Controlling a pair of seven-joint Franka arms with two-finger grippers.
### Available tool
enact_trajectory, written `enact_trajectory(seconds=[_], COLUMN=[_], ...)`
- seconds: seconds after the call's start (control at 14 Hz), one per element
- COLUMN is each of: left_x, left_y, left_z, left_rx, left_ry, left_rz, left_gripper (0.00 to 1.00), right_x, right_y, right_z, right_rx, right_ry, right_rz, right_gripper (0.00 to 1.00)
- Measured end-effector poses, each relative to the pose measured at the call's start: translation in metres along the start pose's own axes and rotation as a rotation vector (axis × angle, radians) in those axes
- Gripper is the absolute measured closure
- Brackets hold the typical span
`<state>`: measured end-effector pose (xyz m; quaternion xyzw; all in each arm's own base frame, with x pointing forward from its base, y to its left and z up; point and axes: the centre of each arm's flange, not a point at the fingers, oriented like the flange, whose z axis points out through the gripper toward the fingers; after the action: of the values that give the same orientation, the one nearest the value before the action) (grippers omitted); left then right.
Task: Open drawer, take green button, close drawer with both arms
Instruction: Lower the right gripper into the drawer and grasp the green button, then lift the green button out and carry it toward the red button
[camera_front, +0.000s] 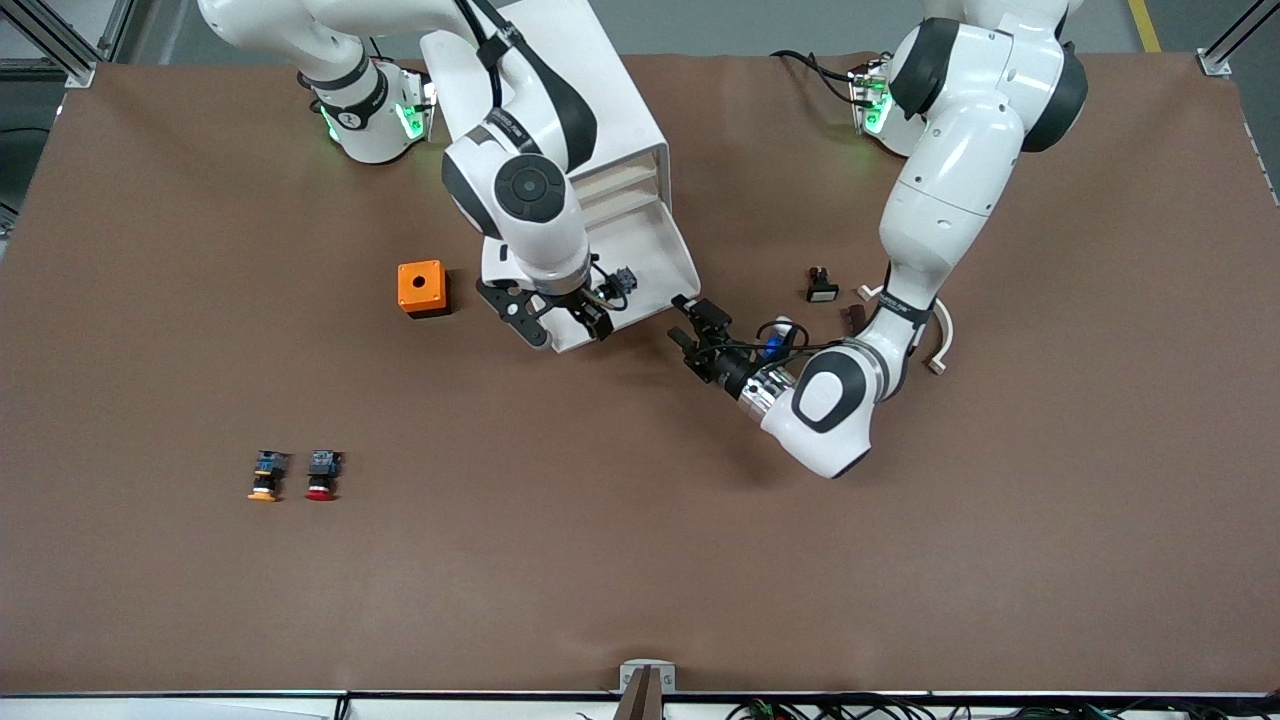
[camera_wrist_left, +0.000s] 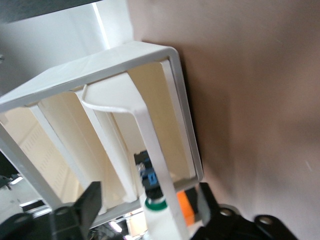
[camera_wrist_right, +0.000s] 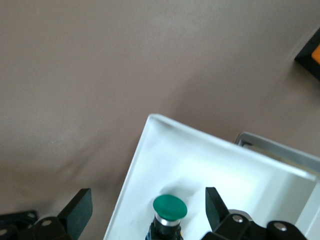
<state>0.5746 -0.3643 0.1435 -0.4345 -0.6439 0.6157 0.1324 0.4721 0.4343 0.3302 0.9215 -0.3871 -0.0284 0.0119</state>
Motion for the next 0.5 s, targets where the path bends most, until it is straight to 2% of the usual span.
enact_trajectory(seconds=[0.07,0.29,0.5], left_x=[-0.004,-0.008,-0.009], left_y=[-0.003,-0.007,-0.01], left_z=[-0.012,-0.049,-0.075], left_rx=[-0.022,-0.103,-0.181], left_ry=[-0.007,0.005,0.065], left_rz=[0.077,0.328,0.591], left_gripper=[0.11,0.01,0.01], right_x=[-0.009,-0.03,-0.043], right_y=[-0.001,-0.002,-0.003], right_z=[0.003,0.017,0.029], right_rx=[0.0,-0.012,-0.027], right_ry=[0.001,0.003,0.005], right_rz=[0.006,0.011,0.016], right_gripper=[0.0,0.0,0.0])
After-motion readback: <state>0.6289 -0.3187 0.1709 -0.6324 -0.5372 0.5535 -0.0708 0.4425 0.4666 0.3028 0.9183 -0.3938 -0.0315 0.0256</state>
